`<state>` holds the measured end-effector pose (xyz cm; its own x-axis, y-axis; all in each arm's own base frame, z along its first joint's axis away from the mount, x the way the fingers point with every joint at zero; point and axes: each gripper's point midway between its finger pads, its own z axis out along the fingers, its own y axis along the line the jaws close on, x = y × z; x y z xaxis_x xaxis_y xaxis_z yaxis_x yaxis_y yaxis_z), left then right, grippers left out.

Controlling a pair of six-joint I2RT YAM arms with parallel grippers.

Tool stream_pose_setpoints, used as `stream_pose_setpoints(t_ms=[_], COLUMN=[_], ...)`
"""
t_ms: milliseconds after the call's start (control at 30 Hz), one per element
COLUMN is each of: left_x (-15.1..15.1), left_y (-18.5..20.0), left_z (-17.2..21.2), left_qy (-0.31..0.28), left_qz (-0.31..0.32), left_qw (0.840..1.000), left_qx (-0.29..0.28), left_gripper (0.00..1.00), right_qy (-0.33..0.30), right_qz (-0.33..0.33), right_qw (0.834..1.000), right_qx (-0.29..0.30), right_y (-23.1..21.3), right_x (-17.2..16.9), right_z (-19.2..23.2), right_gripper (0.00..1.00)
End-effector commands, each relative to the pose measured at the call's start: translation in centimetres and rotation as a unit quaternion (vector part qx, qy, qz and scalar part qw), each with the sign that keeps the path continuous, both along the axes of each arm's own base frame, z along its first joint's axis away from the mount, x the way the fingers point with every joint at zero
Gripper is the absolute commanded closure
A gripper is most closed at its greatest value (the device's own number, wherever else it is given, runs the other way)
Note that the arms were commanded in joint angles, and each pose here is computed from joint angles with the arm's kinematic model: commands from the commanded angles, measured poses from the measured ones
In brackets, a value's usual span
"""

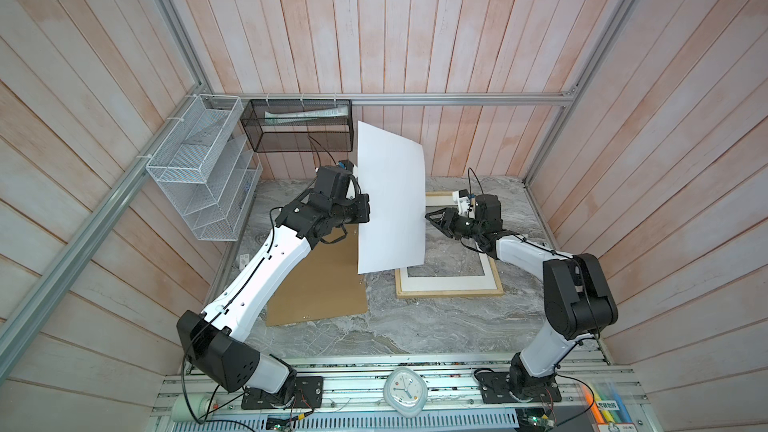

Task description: Put the photo into the frame

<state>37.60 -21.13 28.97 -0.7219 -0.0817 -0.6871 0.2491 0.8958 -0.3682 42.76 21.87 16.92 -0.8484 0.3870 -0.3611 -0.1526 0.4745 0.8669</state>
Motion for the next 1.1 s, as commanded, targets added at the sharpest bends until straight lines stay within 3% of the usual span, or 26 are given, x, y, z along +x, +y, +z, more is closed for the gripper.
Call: stream_pose_setpoints(t_ms=[0, 167, 333, 533, 700, 900, 1067], left_x=[0.0, 0.0, 0.2, 1.3, 2.5, 2.8, 2.9], left_y=[-0.7, 1.5, 3.4, 5.7, 6.4, 9.0, 8.8], left_z=[-4.4, -10.8, -14.6, -17.6, -19.1, -22.3, -22.6], left_qy=[0.044, 0.094, 0.116, 0.12, 0.115, 0.139, 0.14], left_qz=[-0.019, -0.008, 0.005, 0.02, 0.03, 0.06, 0.059], left_qw=[0.998, 0.996, 0.992, 0.984, 0.979, 0.957, 0.958], left_qx=[-0.03, -0.007, 0.045, 0.132, 0.168, 0.249, 0.242], left_gripper=[1.0, 1.0, 1.0, 1.0, 1.0, 1.0, 1.0], right_qy=[-0.002, 0.008, 0.025, 0.043, 0.055, 0.066, 0.075], right_qz=[0.007, 0.005, 0.007, 0.03, 0.043, 0.05, 0.062], right_qw=[1.0, 1.0, 0.999, 0.993, 0.987, 0.98, 0.978], right_qx=[-0.006, -0.022, -0.048, -0.108, -0.144, -0.182, -0.183], right_y=[-0.2, -0.5, -0.5, 1.0, 2.2, 2.4, 3.0], right_x=[-0.5, -0.7, -0.9, -1.1, -1.2, -1.4, -1.6], right_z=[0.0, -1.2, -3.1, -5.9, -8.0, -9.8, -10.7], right_gripper=[0.56, 0.55, 0.55, 0.54, 0.53, 0.52, 0.52])
